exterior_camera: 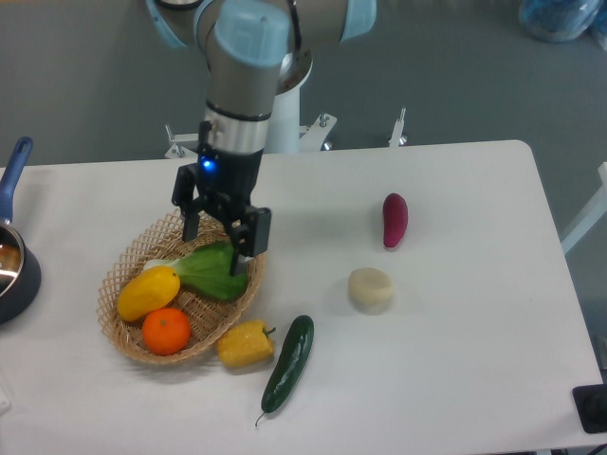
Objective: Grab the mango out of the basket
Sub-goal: 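Lower the gripper into the basket beside the yellow mango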
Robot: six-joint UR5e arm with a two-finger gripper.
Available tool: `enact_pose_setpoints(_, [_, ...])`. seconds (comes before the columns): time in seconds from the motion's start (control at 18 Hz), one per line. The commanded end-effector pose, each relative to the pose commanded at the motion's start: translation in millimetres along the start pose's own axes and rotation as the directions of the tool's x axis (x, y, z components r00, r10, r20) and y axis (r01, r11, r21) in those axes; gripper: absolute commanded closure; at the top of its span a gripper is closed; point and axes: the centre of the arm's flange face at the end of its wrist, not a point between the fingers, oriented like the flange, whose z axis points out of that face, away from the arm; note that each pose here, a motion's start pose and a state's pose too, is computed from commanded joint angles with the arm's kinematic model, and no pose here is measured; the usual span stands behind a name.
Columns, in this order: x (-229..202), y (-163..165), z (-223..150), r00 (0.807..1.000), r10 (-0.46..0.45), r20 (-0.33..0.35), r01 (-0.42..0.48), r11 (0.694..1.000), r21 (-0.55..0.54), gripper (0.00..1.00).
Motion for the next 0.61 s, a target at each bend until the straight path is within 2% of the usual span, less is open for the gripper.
enact_pose_setpoints(0.06, [1, 1, 4, 1.000, 0.028, -0.009, -0.028, 1.000, -0.003, 0.00])
enact_pose_setpoints(0.17, [19, -8, 32, 0.995, 0.067, -0.069, -0.068, 0.998, -0.007, 0.00])
enact_pose_setpoints(0.33, [38, -6, 61, 0.979, 0.157, -0.131, -0.161, 0.987, -0.022, 0.00])
enact_pose_setpoints(0.61, [66, -12, 79, 0.962, 0.199, -0.185, -0.205, 0.979, -0.016, 0.00])
